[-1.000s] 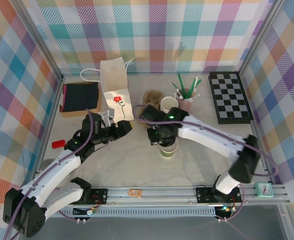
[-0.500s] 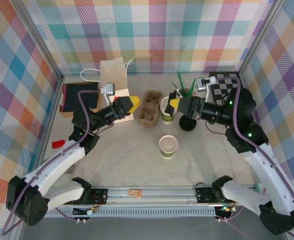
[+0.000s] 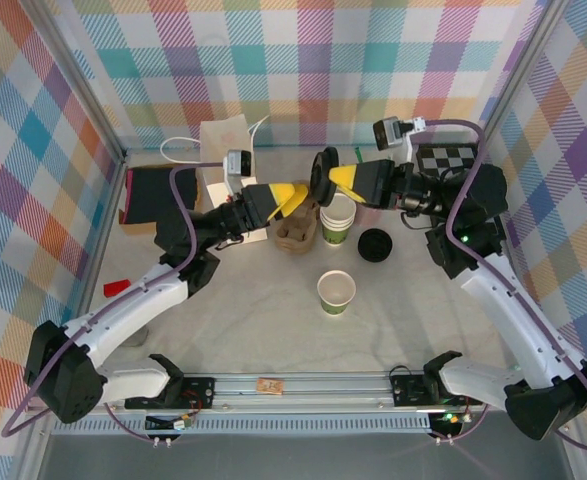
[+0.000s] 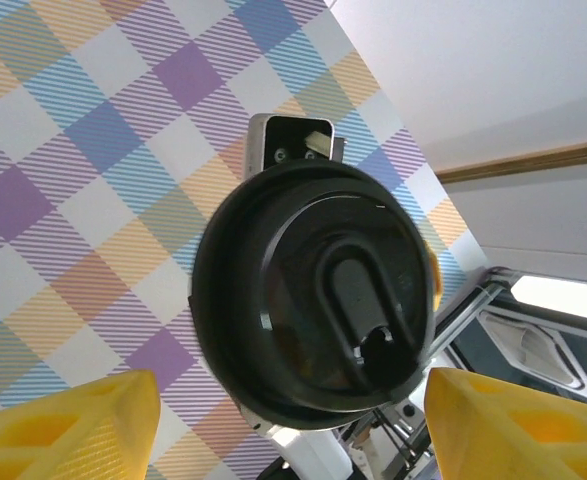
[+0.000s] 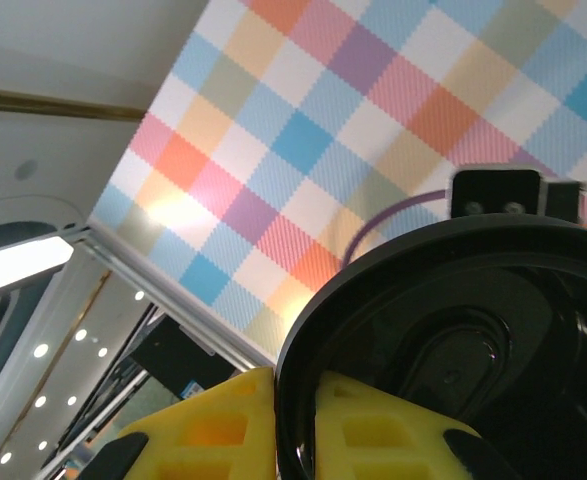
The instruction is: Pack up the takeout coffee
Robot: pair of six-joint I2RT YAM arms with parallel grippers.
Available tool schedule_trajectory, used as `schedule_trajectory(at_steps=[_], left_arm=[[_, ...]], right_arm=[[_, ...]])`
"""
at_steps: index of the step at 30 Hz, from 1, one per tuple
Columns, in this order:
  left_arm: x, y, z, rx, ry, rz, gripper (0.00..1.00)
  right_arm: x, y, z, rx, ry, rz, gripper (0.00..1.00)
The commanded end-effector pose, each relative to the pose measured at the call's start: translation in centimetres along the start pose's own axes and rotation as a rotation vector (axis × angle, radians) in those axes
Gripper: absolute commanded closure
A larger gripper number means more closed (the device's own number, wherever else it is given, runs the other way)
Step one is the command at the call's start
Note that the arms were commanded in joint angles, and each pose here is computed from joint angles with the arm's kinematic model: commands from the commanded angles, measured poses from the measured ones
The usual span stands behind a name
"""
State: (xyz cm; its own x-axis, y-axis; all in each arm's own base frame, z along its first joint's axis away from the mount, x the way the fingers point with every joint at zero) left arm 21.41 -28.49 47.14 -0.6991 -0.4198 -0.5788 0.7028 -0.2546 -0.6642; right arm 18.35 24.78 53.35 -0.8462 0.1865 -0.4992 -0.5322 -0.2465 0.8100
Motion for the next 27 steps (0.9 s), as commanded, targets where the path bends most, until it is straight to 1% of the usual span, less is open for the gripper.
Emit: schedule_trajectory(at_steps=[1, 8, 17, 19, 23, 27], left_arm=[[-0.6, -2.6, 0.2, 0.103, -0.032, 0.030, 0.30], [-1.0, -3.6, 1.1, 0.199, -0.046, -0.001, 0.33], [-1.0, -3.8, 1.5, 0.222, -0.054, -0.013, 0.39], [-1.1, -3.9, 1.6, 0.226, -0.056, -0.016, 0.42], [-1.1, -3.9, 1.6, 0.228, -0.055, -0.019, 0.54], [-1.0, -3.9, 1.5, 0.227, -0.056, -0.017, 0.62]], right_arm=[[-0.1, 3.9, 0.0, -0.124, 0.017, -0.083, 0.86], [-0.6, 2.5, 0.1, -0.175, 0.006, -0.034, 0.86], [-0.3, 0.9, -0.1, -0.179, 0.006, -0.005, 0.86], [-0.2, 0.5, -0.2, -0.173, 0.003, 0.001, 0.86], [0.0, -0.2, -0.3, -0.152, -0.002, 0.009, 0.86], [0.4, -0.8, -0.5, -0.121, -0.005, 0.015, 0.86]])
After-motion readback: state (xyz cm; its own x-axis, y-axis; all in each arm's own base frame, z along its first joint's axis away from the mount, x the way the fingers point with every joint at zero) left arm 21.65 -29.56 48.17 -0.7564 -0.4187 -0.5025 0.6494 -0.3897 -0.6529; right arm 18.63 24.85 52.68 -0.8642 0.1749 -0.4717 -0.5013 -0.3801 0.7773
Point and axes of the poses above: each hand's point on the last joint's axis, 136 mm out from that joint toward the fingers, its own z axis out along the fingers, its own y axis along the line the jaws close on, x = y × z, the point moved 1 cm from there along -z, back along the fingers, and after that the axes turned 6 degrees about z, right-handed, at the moved point
